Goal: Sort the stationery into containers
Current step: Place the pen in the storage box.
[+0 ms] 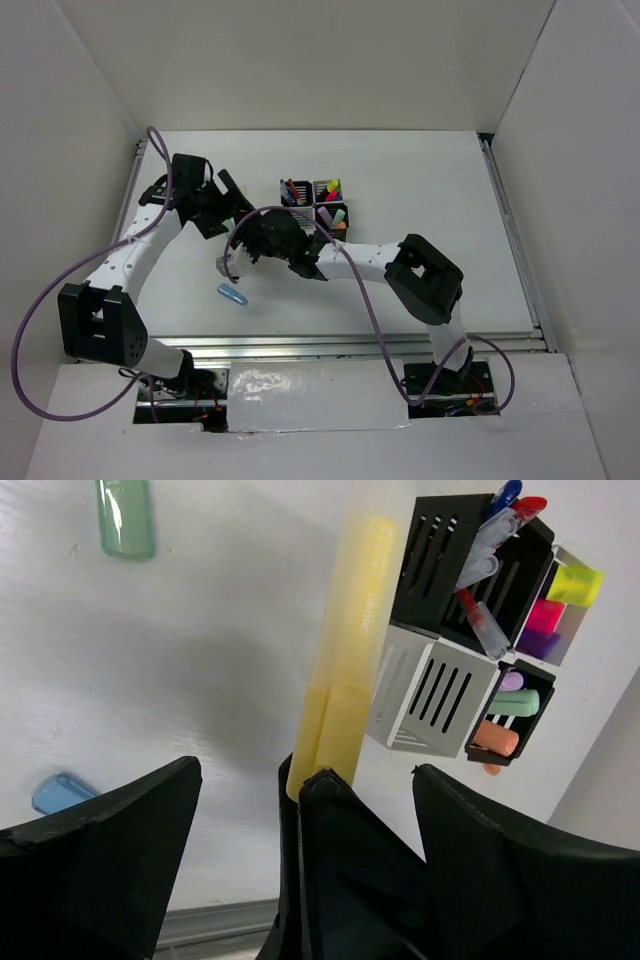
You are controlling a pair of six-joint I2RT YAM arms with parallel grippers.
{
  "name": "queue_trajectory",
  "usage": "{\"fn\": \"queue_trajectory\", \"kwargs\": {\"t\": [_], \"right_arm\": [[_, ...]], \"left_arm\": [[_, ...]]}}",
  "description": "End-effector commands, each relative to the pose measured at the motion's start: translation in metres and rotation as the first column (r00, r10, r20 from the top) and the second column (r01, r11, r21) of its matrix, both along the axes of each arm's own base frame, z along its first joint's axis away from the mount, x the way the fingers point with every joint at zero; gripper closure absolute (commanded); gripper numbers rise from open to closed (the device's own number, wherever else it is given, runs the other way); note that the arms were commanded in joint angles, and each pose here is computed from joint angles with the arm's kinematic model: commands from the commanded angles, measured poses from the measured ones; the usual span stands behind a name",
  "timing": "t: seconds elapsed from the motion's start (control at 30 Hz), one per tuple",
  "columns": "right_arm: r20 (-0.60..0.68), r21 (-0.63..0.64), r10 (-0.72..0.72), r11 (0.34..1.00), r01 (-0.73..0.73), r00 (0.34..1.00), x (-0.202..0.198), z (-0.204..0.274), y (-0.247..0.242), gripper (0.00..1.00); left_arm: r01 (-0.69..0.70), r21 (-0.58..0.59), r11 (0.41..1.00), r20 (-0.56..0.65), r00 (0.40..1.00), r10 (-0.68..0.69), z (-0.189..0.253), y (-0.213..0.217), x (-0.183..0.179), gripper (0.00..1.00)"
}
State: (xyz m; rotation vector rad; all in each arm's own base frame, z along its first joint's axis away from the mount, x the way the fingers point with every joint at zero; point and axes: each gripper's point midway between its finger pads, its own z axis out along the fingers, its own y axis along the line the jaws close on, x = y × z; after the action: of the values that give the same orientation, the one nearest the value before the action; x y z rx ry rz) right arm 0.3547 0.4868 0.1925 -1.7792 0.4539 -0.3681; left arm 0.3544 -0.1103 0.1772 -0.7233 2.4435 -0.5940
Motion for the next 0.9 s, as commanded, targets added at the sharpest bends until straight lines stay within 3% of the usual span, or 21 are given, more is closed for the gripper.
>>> {"fn": "queue_trajectory", "kwargs": {"t": [0.0, 0.2, 0.33, 0.5, 0.57, 0.7, 0.77, 0.87], "right_arm": [[0.049, 0.175, -0.005, 0.984, -0.004, 0.999, 0.003, 0.064, -0.007, 1.0], [-0.015, 0.208, 0.118, 0.972, -0.113, 0.993, -0.024, 0.073, -0.011, 1.0], [-0.099, 0.23, 0.167, 0.963, -0.141, 0.981, -0.036, 0.079, -0.013, 1.0], [-0.185, 0.257, 0.228, 0.95, -0.177, 0.956, -0.053, 0.093, -0.024, 1.0], [-0.213, 0.294, 0.219, 0.944, -0.152, 0.952, -0.054, 0.109, -0.03, 1.0], [-0.387, 0.313, 0.183, 0.948, -0.058, 0.904, -0.053, 0.115, -0.05, 1.0], [-0.429, 0.357, 0.163, 0.934, 0.001, 0.889, -0.046, 0.143, -0.064, 1.0], [-0.643, 0.331, 0.071, 0.924, 0.192, 0.763, -0.036, 0.155, -0.095, 1.0]], "left_arm": [[0.0, -0.043, 0.999, -0.094, 0.996, -0.004, -0.003, -0.002, -0.024, 0.01], [-0.159, -0.091, 0.983, -0.04, 0.987, 0.155, 0.009, 0.033, -0.006, 0.01], [-0.251, -0.147, 0.957, 0.131, 0.954, 0.271, 0.043, 0.068, 0.018, 0.01], [-0.224, -0.173, 0.959, 0.38, 0.883, 0.275, 0.099, 0.093, 0.043, 0.01], [-0.224, -0.148, 0.963, 0.447, 0.854, 0.267, 0.114, 0.106, 0.047, 0.01], [-0.234, -0.143, 0.962, 0.526, 0.805, 0.274, 0.13, 0.128, 0.048, 0.01], [-0.196, -0.128, 0.972, 0.537, 0.811, 0.234, 0.129, 0.127, 0.048, 0.01], [-0.144, -0.069, 0.987, 0.519, 0.84, 0.159, 0.119, 0.126, 0.048, 0.01]]}}
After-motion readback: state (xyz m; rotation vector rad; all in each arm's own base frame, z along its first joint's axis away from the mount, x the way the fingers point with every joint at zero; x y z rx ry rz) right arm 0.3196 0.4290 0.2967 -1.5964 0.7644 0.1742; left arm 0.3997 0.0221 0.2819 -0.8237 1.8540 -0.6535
